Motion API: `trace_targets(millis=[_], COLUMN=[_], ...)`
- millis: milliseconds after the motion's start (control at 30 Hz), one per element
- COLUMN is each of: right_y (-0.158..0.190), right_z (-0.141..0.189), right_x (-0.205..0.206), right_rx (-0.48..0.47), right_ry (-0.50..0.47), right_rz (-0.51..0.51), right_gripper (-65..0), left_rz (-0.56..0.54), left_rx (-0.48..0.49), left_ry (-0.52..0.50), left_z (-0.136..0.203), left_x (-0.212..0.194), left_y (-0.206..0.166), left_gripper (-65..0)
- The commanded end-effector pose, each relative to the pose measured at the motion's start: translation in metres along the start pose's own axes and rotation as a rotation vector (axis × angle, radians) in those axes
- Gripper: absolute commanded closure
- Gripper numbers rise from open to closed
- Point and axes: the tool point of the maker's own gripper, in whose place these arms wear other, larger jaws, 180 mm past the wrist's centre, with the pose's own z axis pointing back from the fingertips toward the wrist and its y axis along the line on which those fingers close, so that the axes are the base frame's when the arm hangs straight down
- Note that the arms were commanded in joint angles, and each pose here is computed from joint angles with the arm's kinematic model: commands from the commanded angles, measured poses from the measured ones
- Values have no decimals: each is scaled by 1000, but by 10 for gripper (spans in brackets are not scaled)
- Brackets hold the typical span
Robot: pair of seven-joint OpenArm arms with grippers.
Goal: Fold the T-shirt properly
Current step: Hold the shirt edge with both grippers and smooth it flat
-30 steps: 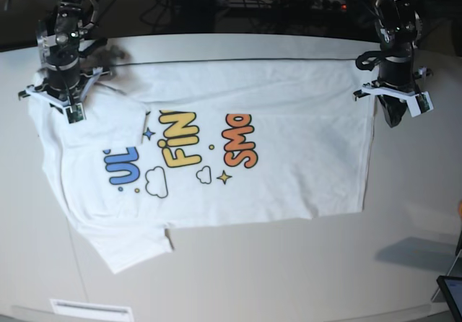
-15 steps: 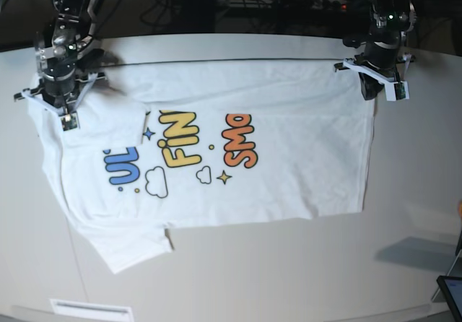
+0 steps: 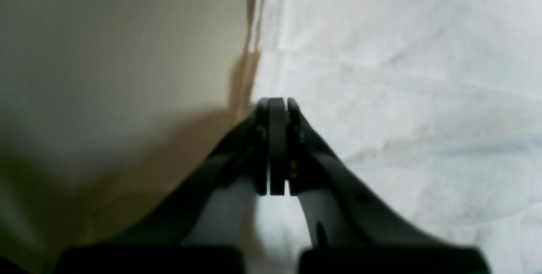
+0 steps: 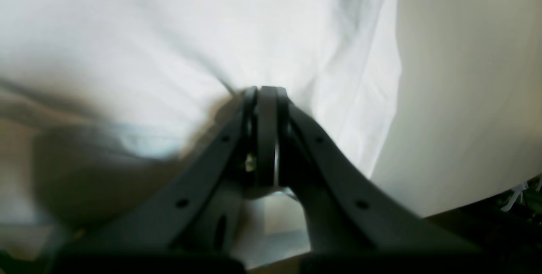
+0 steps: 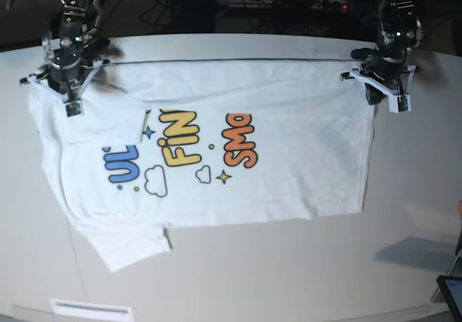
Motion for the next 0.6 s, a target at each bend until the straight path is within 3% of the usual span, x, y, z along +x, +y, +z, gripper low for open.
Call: trace_targets(millis=[0, 567], right_y=[2, 16], right_z=[3, 17], right_x=[-10, -44], right_rx=[11, 39], right_ry=[32, 97], right_rz=[5, 20], right_gripper=[-10, -10], left_rz=[-16, -2], left_rx=[9, 21], left_ry=[-44, 18], left_z=[2, -4], left_x=[14, -9], left_y=[4, 11], left_gripper=[0, 0])
